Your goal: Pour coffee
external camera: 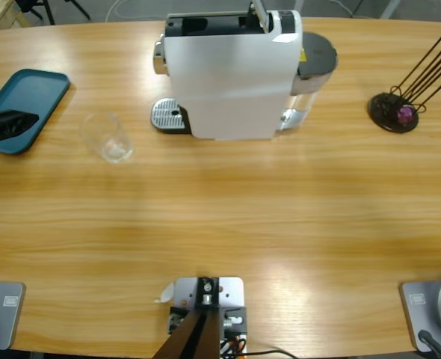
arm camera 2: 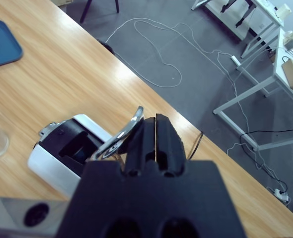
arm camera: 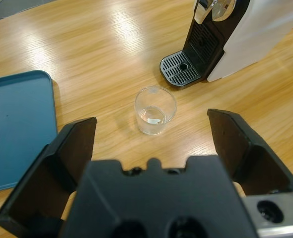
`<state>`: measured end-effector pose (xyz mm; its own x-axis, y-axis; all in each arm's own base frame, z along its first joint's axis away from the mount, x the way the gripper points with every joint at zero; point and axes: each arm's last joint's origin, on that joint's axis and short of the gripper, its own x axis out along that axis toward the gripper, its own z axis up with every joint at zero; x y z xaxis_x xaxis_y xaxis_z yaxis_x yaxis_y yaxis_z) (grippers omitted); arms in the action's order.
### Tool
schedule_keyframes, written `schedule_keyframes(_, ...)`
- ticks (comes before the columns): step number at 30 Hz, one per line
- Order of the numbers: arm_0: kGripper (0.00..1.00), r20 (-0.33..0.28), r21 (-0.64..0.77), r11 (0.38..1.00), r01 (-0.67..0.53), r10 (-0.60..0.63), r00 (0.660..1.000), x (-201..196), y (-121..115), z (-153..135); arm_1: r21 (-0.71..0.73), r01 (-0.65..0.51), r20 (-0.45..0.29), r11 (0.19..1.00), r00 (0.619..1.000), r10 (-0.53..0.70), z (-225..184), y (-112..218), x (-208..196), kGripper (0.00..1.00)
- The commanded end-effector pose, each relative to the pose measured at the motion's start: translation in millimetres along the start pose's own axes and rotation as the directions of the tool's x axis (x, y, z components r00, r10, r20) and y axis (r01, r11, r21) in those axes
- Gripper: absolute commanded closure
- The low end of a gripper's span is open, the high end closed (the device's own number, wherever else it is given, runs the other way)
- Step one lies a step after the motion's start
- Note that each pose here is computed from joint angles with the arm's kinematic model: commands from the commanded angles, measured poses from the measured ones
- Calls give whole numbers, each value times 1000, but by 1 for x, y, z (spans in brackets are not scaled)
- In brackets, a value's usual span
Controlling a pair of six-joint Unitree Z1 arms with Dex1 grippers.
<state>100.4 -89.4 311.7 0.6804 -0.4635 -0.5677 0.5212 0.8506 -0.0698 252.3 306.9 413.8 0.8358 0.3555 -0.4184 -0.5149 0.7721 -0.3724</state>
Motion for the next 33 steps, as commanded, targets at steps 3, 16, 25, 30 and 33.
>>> schedule_keyframes(3, 32, -46, 2, 1000, 3, -2, 999, 8, 1, -10, -44, -148, -93, 988, 985, 143, -27, 93, 51, 1000)
schedule_keyframes(16, 32, -45, 2, 1000, 4, -4, 999, 7, 1, -11, -16, -166, -147, 986, 976, 162, -70, 120, 76, 1000)
schedule_keyframes(25, 32, -55, 3, 1000, 7, -7, 998, 10, 0, -11, 4, -162, -185, 987, 970, 160, -112, 128, 83, 1000)
schedule_keyframes(30, 33, -58, 2, 1000, 8, -8, 998, 10, 0, -11, 8, -160, -186, 987, 970, 159, -119, 127, 81, 1000)
schedule_keyframes(33, 36, -63, 2, 1000, 14, -13, 998, 11, 0, -11, 17, -148, -147, 989, 978, 149, -107, 116, 68, 1000)
